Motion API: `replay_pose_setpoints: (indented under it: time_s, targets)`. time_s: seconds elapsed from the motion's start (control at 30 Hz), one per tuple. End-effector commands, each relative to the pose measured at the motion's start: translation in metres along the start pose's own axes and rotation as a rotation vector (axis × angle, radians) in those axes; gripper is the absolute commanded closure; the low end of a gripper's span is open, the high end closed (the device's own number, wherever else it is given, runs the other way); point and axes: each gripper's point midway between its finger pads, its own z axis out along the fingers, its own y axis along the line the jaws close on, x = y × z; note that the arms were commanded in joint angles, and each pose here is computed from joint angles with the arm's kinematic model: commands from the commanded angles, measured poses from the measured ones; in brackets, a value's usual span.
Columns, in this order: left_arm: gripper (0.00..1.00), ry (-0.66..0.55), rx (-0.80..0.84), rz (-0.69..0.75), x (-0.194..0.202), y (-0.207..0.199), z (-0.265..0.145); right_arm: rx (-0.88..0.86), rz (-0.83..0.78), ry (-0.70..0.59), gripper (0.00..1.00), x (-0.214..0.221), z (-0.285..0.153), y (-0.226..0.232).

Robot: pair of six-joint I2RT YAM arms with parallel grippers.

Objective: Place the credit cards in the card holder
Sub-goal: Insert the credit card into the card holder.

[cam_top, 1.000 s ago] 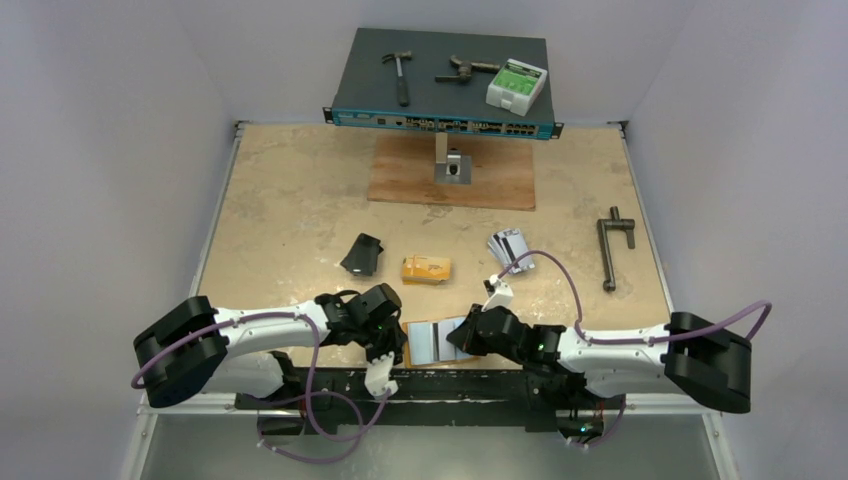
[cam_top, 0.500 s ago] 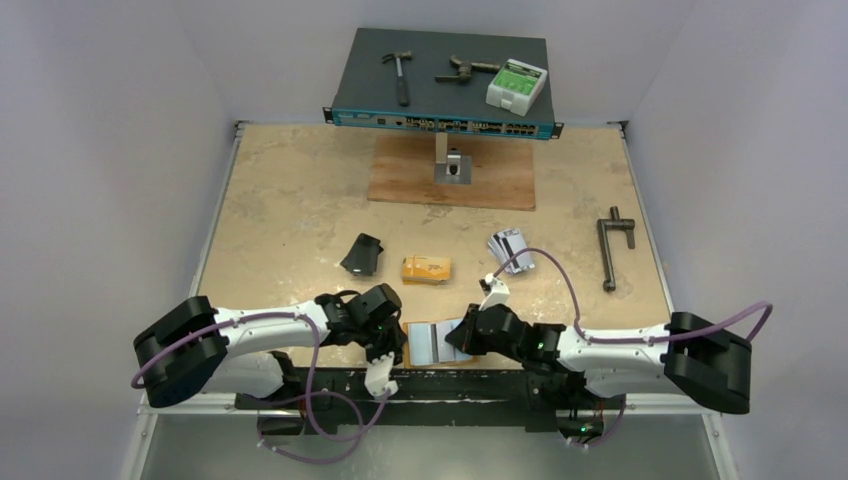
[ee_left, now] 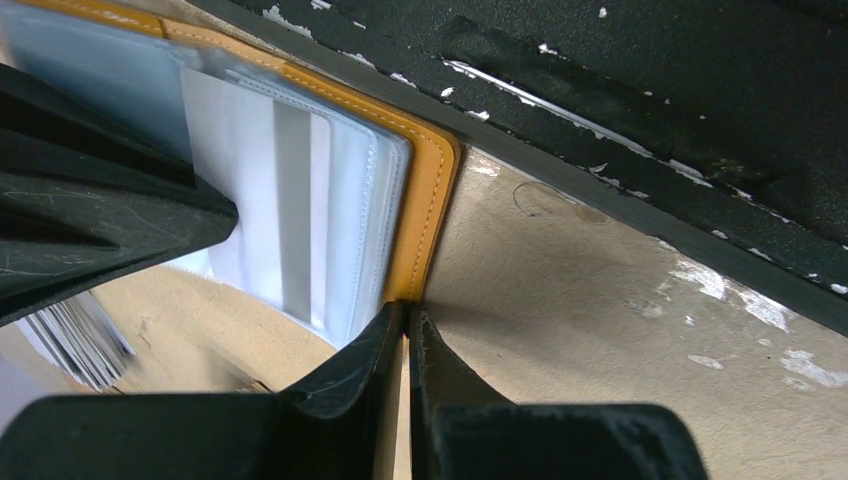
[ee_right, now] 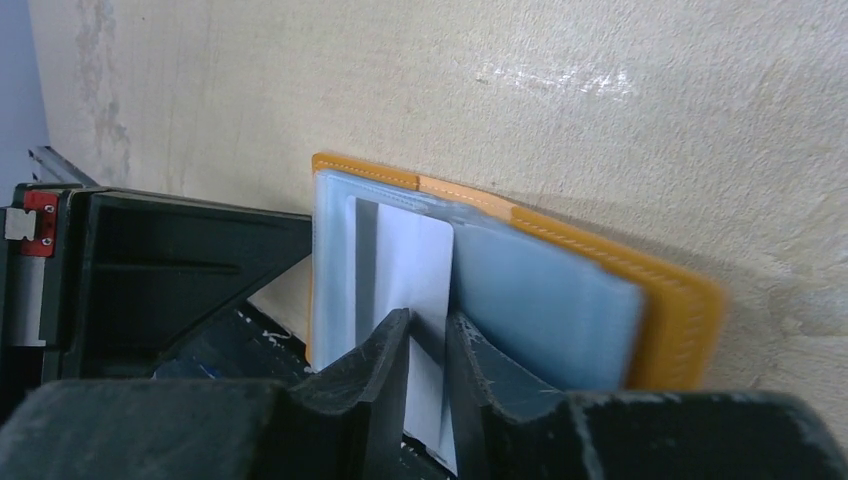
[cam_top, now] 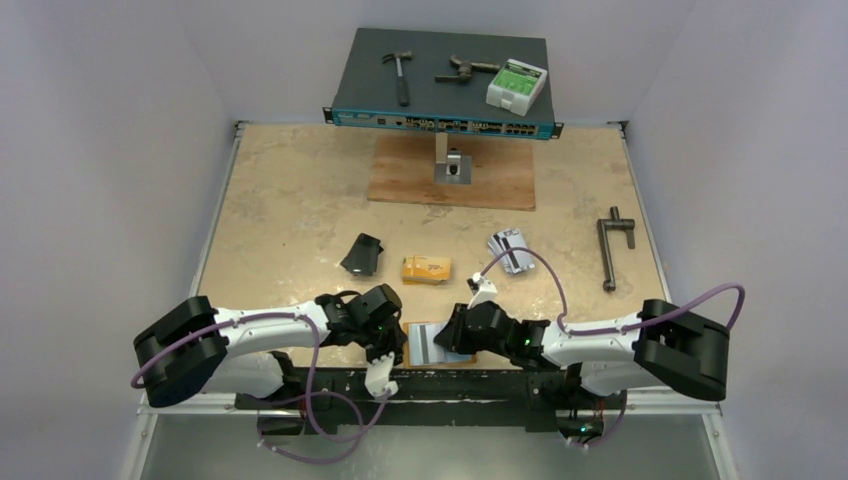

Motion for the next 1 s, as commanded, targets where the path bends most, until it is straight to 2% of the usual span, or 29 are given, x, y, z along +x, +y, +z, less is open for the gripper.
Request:
replay_pose_setpoints:
  time_s: [0.0,0.1,0.13,0.17,0.2,0.33,0.5,0.97]
  targets:
    - [0.94,-0.035,0.068,-0.020,-0.010,-0.021,0.004,0.086,-0.016,0.034,0.76,0.009,-0.004,-0.020]
    - [0.95,-0.033,0.069,-0.026,-0.010,-0.020,0.003,0.128,-0.024,0.004,0.76,-0.001,-0.008,-0.022]
    - [0.95,-0.030,0.069,-0.028,-0.009,-0.020,0.002,0.139,-0.026,0.004,0.58,-0.002,-0.010,-0.021]
    - [0.95,-0.030,0.072,-0.031,-0.009,-0.021,0.002,0.156,-0.036,0.002,0.47,-0.005,-0.013,-0.021]
    - [0.95,-0.030,0.073,-0.033,-0.010,-0.022,0.002,0.173,-0.053,0.001,0.45,-0.007,-0.016,-0.022]
    - [0.96,-0.024,0.075,-0.040,-0.009,-0.024,0.001,0.191,-0.084,-0.007,0.44,-0.016,-0.023,-0.015]
    - [0.96,-0.019,0.067,-0.044,-0.009,-0.023,0.000,0.177,-0.093,0.020,0.44,-0.006,-0.021,-0.010]
    - [0.96,-0.014,0.037,-0.053,-0.008,-0.016,-0.001,0.090,-0.128,0.026,0.46,0.013,0.015,0.047]
